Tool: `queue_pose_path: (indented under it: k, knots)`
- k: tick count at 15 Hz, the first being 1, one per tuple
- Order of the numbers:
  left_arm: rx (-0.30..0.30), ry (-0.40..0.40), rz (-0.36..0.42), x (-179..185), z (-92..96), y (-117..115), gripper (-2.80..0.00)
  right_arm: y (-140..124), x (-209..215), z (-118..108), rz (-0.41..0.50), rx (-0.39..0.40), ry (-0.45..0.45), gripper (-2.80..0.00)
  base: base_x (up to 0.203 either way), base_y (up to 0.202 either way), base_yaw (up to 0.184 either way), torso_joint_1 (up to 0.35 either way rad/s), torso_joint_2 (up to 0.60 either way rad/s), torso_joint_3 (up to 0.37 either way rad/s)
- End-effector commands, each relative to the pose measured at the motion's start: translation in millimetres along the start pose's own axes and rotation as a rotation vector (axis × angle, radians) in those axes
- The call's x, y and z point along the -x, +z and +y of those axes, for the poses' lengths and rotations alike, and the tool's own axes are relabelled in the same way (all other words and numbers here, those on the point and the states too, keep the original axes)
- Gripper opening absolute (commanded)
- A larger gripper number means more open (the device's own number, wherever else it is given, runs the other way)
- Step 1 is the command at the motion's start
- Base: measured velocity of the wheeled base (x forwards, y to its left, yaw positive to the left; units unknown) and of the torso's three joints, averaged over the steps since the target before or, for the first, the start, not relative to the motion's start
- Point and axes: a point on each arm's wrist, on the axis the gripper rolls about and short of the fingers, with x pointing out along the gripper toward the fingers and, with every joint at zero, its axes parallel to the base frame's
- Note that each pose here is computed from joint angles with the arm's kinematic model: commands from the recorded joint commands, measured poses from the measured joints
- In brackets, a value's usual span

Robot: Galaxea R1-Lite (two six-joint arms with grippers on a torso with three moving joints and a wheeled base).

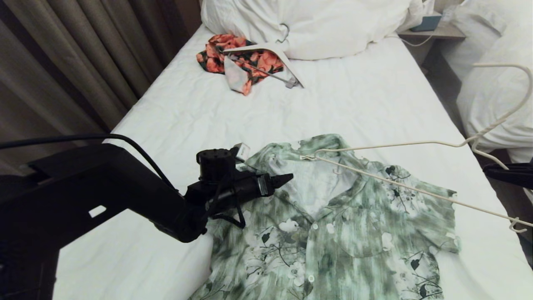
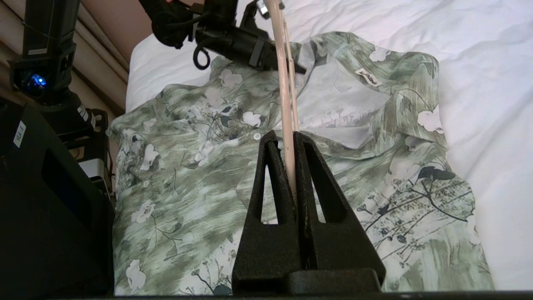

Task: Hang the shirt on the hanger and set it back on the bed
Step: Lift the shirt and hanger

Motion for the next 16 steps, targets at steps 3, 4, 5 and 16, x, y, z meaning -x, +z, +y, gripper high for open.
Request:
queue_pose_path:
  k: [3, 4, 5, 16]
  knots:
    - [0.014, -0.015, -0.032, 3, -4.8, 9, 0.00, -2, 0, -2, -0.008, -0.008, 0.005, -2.80, 0.000, 0.000, 0.000, 0.000, 0.00, 0.000]
    - [0.015, -0.014, -0.030, 2, -4.2, 8, -2.80, -3, 0, -2, -0.007, -0.008, 0.005, -2.80, 0.000, 0.000, 0.000, 0.000, 0.00, 0.000]
    - [0.014, -0.015, -0.032, 2, -4.4, 9, -2.80, -3, 0, -2, -0.007, -0.008, 0.004, -2.80, 0.000, 0.000, 0.000, 0.000, 0.00, 0.000]
    - [-0.020, -0.038, -0.126, 39, -30.3, 44, -2.80, -5, -12, 0, -0.008, -0.022, 0.056, -2.80, 0.000, 0.000, 0.000, 0.000, 0.00, 0.000]
